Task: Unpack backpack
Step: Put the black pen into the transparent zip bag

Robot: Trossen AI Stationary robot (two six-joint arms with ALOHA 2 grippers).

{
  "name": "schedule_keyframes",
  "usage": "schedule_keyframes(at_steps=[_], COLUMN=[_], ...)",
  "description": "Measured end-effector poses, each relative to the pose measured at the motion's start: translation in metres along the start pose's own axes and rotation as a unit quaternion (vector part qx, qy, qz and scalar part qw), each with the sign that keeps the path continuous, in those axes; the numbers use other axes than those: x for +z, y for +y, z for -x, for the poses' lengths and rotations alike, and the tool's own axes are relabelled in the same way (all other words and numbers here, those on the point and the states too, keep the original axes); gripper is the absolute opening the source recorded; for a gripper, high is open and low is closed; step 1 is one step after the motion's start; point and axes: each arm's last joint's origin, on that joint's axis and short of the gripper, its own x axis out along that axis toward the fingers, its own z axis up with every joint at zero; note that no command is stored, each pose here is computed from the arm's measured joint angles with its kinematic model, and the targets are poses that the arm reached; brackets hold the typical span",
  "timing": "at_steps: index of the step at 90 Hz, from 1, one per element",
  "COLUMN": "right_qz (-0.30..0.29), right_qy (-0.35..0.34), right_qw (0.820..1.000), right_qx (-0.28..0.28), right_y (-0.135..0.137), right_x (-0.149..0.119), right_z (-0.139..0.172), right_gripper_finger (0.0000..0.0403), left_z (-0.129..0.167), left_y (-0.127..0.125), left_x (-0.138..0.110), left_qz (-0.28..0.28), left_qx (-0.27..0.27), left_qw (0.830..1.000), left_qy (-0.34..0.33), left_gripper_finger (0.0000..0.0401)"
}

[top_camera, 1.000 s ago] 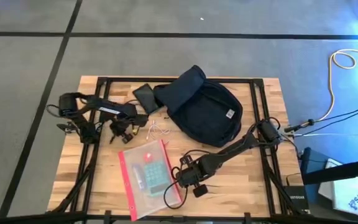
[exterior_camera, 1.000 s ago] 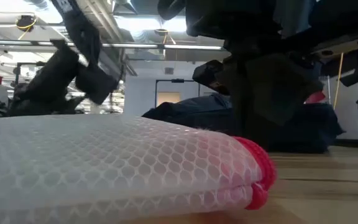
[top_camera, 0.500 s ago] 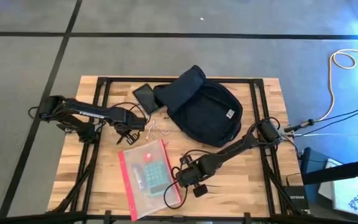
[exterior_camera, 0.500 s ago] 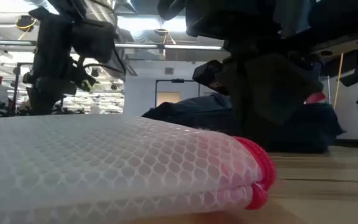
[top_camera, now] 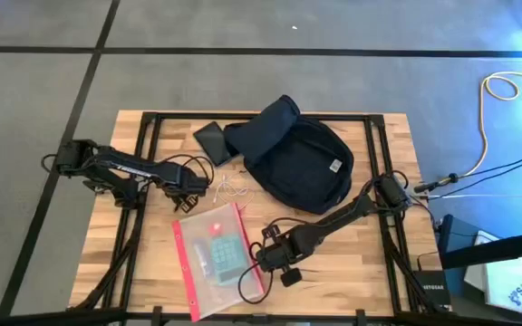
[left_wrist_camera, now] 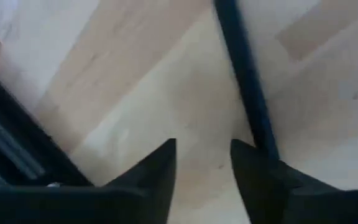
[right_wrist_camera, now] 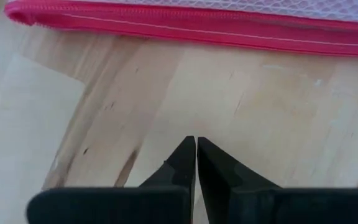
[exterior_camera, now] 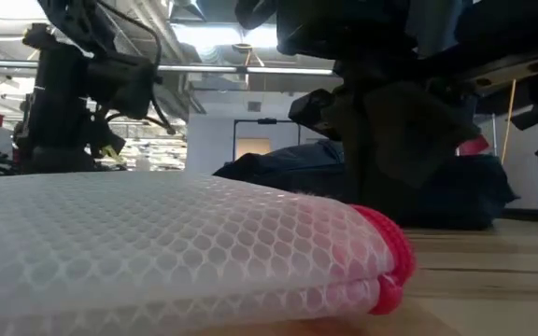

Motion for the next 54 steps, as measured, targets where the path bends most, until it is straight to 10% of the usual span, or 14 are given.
schedule_keyframes(at_steps=[54], right_qz=[0.001], right_qy=[-0.007], right_qw=[1.000], right_qx=[0.000], right_y=[0.000], right_x=[0.001], right_z=[0.000], right_gripper_finger=[0.0000], left_z=[0.015], left_y=[-0.003], left_x=[0.006], left_qz=[0.018], left_qx=[-0.063], left_qw=[0.996], left_qy=[-0.066], left_gripper_finger=[0.0229])
